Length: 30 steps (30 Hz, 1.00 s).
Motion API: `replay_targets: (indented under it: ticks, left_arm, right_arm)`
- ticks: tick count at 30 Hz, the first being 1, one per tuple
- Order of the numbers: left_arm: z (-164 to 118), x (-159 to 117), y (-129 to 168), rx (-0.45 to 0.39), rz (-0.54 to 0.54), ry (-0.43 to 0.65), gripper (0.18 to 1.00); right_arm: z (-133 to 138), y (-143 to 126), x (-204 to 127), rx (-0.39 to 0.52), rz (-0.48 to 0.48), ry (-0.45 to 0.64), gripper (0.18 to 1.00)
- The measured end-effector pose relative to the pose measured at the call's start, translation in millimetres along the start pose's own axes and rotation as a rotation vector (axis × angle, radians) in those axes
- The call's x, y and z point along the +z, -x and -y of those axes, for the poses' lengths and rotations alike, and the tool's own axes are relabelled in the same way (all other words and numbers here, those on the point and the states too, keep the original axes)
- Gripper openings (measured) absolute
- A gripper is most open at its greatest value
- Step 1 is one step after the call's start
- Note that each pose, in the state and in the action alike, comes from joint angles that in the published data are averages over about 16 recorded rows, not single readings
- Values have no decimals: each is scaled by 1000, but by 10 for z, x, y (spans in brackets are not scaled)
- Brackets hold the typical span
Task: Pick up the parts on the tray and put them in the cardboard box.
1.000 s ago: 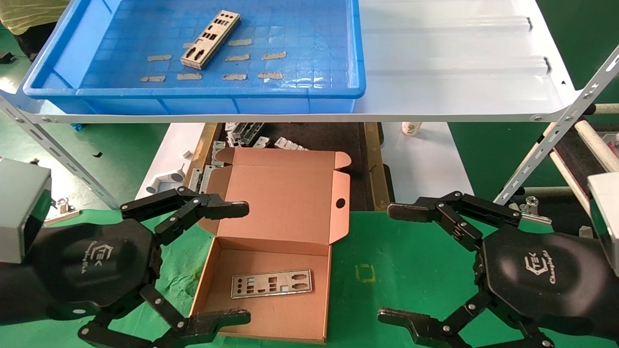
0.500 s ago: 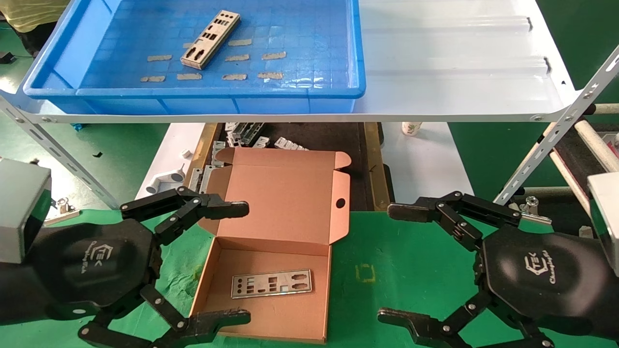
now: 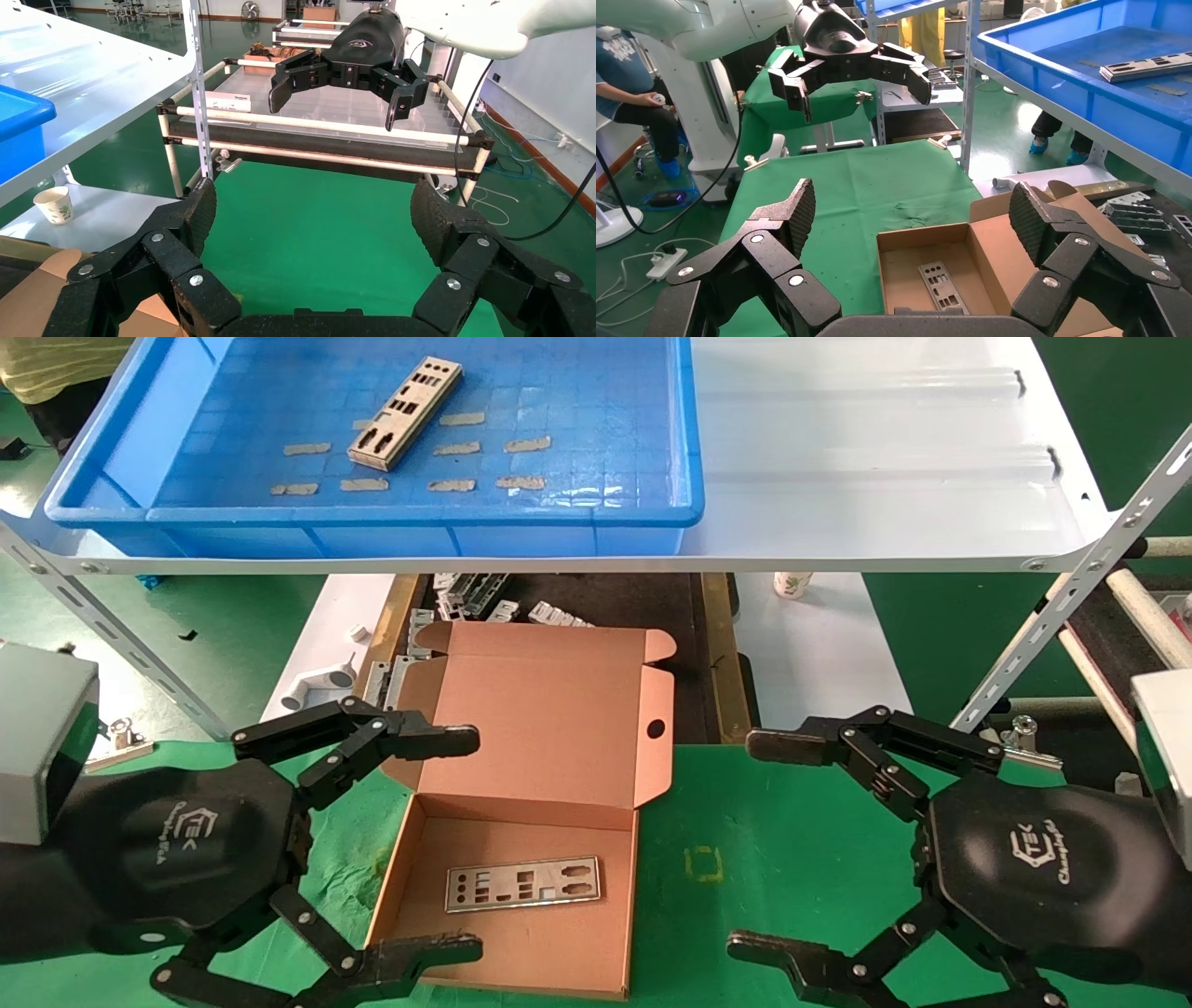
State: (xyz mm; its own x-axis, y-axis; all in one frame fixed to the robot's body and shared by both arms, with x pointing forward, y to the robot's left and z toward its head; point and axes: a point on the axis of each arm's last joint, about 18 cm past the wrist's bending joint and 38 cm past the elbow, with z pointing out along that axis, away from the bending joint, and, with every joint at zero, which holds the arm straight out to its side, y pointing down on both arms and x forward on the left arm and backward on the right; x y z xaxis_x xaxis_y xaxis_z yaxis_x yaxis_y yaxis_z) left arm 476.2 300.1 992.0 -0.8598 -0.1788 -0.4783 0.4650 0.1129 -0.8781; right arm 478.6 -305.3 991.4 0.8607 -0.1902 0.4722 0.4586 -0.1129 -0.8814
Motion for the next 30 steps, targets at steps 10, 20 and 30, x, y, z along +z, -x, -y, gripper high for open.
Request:
replay_targets:
  ticks: [10, 20, 30]
  left_arm:
    - [0, 0, 0, 0, 0, 0, 1001]
    - [0, 0, 0, 0, 0, 0, 1001]
    - [0, 0, 0, 0, 0, 0, 1001]
  right_arm:
    - [0, 0, 0, 0, 0, 0, 1001]
    - [0, 0, 0, 0, 0, 0, 1001]
    - [0, 0, 0, 0, 0, 0, 1001]
